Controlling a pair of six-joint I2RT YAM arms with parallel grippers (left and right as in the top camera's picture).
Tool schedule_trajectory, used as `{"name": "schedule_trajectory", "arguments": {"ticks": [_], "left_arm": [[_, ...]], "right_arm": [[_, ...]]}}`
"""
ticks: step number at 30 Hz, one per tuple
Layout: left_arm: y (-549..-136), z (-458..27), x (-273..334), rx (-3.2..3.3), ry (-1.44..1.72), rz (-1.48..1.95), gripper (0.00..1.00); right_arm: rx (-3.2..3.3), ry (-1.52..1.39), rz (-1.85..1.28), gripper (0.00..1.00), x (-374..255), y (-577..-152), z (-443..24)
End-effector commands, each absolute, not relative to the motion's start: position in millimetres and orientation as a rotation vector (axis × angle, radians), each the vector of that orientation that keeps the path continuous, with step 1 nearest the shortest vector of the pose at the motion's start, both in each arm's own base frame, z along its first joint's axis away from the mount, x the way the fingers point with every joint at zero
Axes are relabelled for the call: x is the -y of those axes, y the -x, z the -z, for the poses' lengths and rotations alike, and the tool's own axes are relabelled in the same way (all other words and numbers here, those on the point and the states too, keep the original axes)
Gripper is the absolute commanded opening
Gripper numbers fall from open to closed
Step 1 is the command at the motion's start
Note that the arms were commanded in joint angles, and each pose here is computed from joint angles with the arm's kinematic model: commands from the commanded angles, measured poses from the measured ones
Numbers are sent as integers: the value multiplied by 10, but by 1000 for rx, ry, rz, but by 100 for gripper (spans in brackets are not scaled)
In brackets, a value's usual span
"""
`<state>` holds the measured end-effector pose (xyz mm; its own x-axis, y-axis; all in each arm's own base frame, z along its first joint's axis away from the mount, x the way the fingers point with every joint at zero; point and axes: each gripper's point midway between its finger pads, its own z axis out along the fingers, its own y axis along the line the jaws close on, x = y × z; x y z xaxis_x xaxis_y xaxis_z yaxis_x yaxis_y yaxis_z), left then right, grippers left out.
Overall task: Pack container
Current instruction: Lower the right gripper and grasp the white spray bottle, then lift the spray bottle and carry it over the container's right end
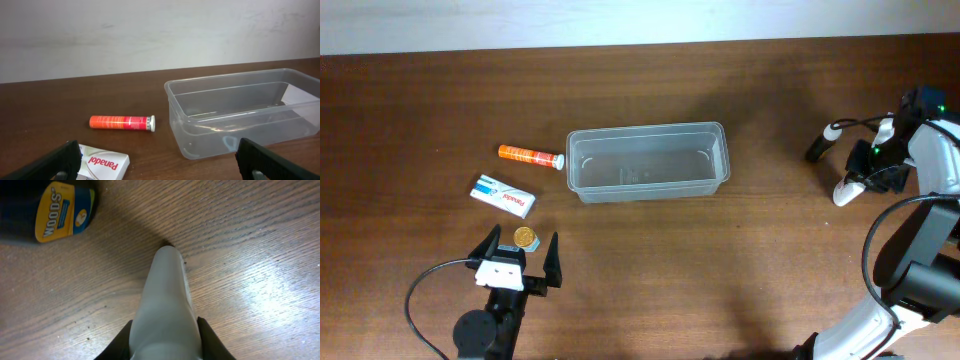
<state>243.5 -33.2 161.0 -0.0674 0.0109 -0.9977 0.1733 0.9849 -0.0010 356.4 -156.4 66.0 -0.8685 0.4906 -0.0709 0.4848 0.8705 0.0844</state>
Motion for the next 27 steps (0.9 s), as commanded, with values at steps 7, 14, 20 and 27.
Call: {"name": "schedule_trajectory", "arguments": {"ticks": [7, 14, 20, 27], "left_arm": [[-2434, -1599, 332, -1629, -159, 121, 99], [-2434, -1599, 332, -1629, -159, 122, 99], [-2434, -1599, 332, -1629, -159, 122, 99], [-2434, -1599, 332, -1629, -159, 122, 99]], "right_arm": [[-2972, -763, -66, 8, 1577, -3537, -592], [-2959, -759, -62, 8, 1576, -3538, -872], [-2909, -739, -109, 8, 1511, -3567, -1410], [-2855, -603, -104, 8, 1190, -3582, -2120]]}}
